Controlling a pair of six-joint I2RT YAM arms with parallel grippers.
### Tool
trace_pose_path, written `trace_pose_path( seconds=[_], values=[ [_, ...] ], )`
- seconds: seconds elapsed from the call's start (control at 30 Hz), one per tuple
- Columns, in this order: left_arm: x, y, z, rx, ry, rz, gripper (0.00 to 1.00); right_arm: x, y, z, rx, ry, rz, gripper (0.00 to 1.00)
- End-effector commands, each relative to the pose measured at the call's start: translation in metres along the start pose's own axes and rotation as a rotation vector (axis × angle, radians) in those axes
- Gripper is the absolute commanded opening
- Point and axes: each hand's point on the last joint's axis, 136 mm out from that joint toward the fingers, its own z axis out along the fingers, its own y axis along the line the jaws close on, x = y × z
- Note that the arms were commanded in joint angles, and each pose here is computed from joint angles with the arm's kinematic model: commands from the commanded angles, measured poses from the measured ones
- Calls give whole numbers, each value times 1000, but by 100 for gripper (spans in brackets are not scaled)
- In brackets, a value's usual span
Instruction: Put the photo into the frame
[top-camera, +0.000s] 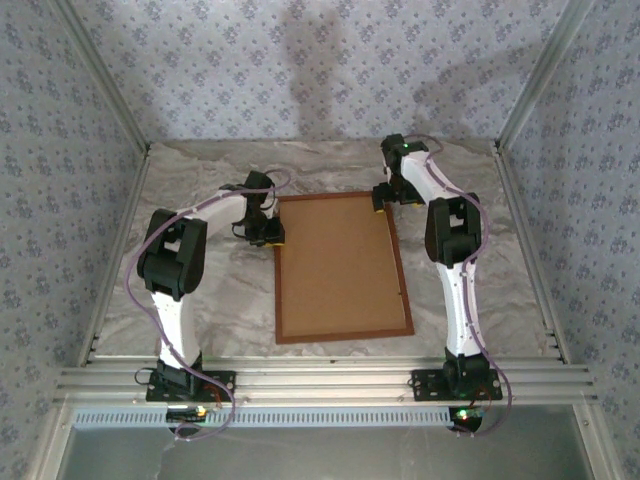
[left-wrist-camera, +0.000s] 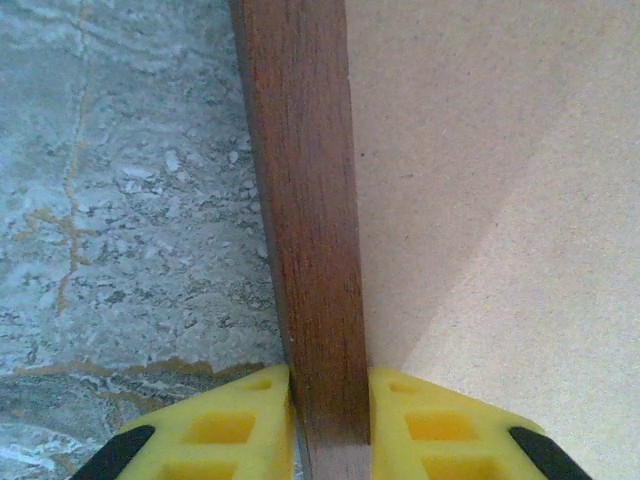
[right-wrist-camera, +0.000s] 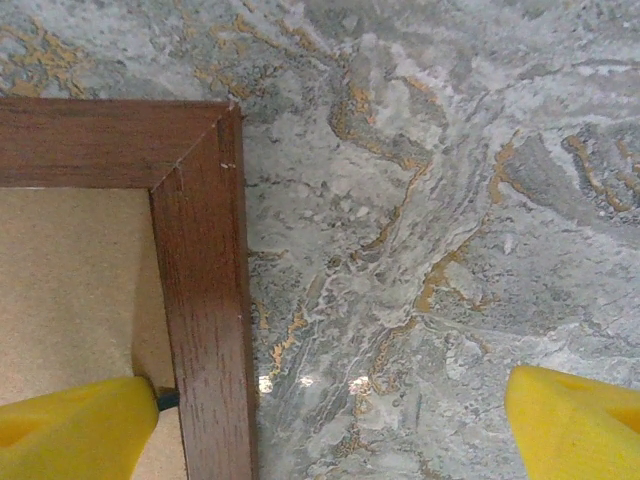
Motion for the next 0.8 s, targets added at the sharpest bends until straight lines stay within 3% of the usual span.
trace_pose_path(
  seconds=[0.0, 0.23, 0.4, 0.53, 0.77],
  values=[
    [18, 23, 27, -82, 76, 0, 23, 26, 29, 19, -58, 108, -43, 94],
    [16, 27, 26, -89, 72, -5, 23, -5, 13, -46, -121, -67, 17, 94],
    [11, 29, 22, -97, 63, 0, 23, -5, -7, -61, -134, -124, 84, 93],
    [5, 29, 13, -111, 57, 7, 23, 9, -8, -63, -227, -150, 146, 88],
    [-23, 24, -21, -114, -21, 8, 55, 53, 4, -49, -332, -138, 205, 75]
  ],
)
